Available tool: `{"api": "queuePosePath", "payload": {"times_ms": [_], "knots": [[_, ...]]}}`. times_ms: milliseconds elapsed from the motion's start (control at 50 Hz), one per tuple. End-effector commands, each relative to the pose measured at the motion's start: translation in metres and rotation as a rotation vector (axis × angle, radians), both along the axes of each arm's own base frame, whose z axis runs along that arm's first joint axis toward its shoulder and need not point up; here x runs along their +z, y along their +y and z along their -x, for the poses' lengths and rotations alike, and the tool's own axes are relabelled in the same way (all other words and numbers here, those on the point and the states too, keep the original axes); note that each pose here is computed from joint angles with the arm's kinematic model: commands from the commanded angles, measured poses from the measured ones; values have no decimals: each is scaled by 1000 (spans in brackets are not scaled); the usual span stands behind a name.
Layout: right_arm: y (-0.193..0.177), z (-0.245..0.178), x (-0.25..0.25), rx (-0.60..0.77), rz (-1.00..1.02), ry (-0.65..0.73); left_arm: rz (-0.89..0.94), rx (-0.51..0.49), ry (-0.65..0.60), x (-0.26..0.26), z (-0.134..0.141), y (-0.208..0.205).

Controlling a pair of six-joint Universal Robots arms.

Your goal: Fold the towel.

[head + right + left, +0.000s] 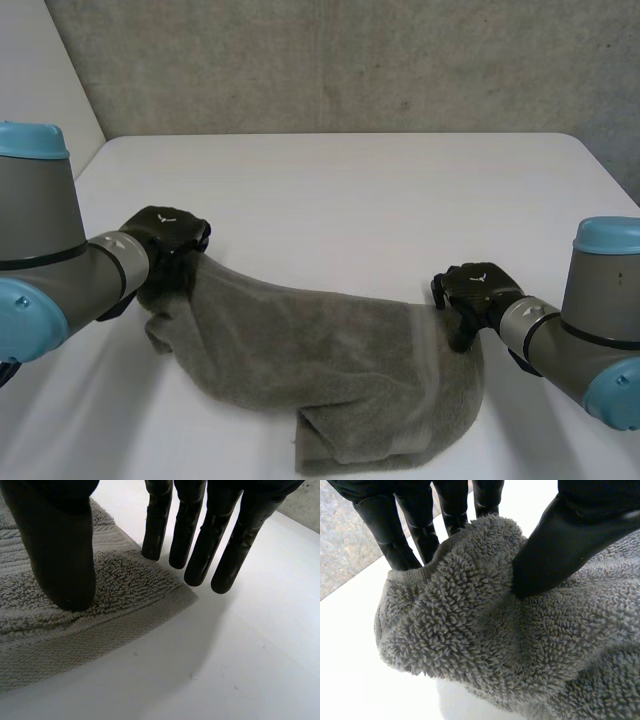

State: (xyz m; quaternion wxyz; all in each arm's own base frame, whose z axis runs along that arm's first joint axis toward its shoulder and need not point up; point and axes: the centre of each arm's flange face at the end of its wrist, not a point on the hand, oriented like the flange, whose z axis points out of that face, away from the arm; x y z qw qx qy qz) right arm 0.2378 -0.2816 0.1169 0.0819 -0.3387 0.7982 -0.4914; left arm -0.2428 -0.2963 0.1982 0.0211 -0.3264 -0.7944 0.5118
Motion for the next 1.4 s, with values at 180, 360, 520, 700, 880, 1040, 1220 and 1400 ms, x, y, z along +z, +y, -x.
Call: {"api": "queuePosePath", "payload": {"times_ms": [180, 360, 520, 700, 880, 1040, 1220, 1400], "knots": [[-4, 3, 0, -11, 13, -7, -4, -3, 0, -1, 1, 2], [-4, 4, 8, -22, 18, -22, 14, 22, 60, 15, 0, 6], [-8, 3, 42, -13, 107, -44, 58, 23, 99, 34, 0, 11], [-40, -20, 110, 102, 354, -137, 237, 23, 161, 66, 11, -27], [-79, -43, 274, 124, 1044, -365, 808, -27, 557, 223, 36, -58], [-58, -38, 329, 97, 1191, -537, 992, -99, 906, 297, 21, -37], [-65, -43, 256, 115, 991, -370, 691, 10, 784, 186, 17, -64], [-56, -48, 153, 229, 743, -253, 382, 122, 658, 62, 5, -54]]}}
